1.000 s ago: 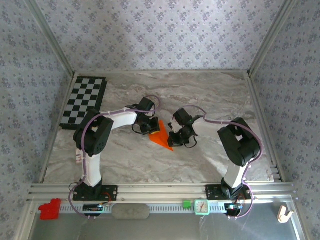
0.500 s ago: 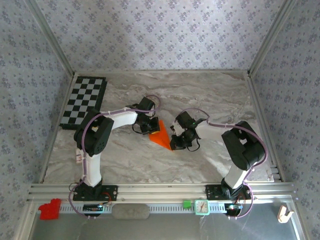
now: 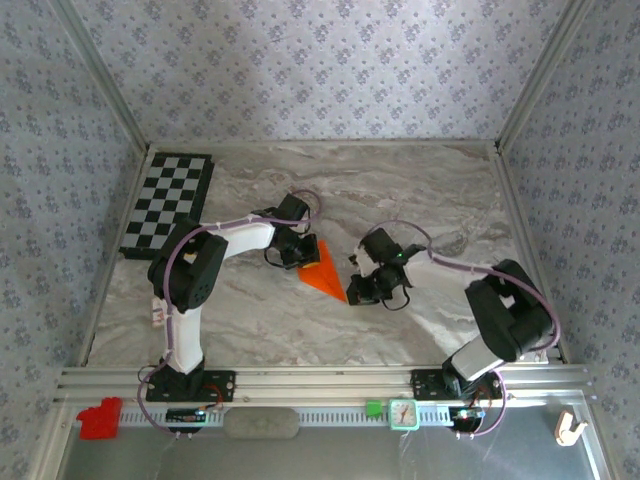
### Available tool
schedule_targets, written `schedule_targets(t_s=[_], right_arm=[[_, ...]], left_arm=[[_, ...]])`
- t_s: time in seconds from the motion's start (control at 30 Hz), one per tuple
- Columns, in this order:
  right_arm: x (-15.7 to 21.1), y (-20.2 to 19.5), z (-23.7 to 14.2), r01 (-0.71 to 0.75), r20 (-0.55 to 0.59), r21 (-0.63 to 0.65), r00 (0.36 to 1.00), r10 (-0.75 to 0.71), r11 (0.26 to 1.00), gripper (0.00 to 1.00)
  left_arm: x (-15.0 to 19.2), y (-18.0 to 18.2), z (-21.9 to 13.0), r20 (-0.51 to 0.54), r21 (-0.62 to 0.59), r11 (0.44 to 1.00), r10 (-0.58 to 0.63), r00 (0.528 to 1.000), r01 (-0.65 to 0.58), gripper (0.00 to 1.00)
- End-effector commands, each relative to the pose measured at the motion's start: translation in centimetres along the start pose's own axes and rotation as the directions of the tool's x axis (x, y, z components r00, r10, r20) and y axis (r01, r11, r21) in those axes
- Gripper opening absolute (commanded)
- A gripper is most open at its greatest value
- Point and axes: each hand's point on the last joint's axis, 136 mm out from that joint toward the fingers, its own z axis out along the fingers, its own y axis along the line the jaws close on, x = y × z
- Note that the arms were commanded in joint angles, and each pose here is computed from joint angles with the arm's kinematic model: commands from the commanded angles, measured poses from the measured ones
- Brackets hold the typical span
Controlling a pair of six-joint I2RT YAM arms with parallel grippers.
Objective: Fold a paper plane with a square sheet of paper (pick it up from the middle)
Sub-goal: Fourth fold the wing at the center of the table.
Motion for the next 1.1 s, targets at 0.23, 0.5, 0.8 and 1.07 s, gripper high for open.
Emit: schedule_targets(t_s=[0.23,0.5,0.8,1.07], right_arm=[[-8.3,2.2,-2.7,0.009,0.324,-0.093,0.946,0.022,0.996,0.30],[-10.1,1.7,-1.8,0.097,0.311,-0.098,0.948,-0.063,0.990,0.46],[-11.3,1.9,0.2,0.146,0.278,-0.142,0.955,-0.102,0.979,0.43],[-12.0,2.6,1.2,0.190,0.274,-0.201,0.953,-0.131,0.961,0.29]], left_arm=[[-2.2,-3.8,-5.1,0.136,0.126,0.992,-0.003,0.991,-0.014,0.27],[-3.1,-0.8,-8.6,0.294,0.212,0.975,-0.128,0.947,0.066,0.46],[-2.3,2.6,-10.9,0.370,0.316,0.937,-0.265,0.890,0.148,0.62],[-1.7,3.5,-11.2,0.372,0.353,0.921,-0.302,0.878,0.168,0.68]])
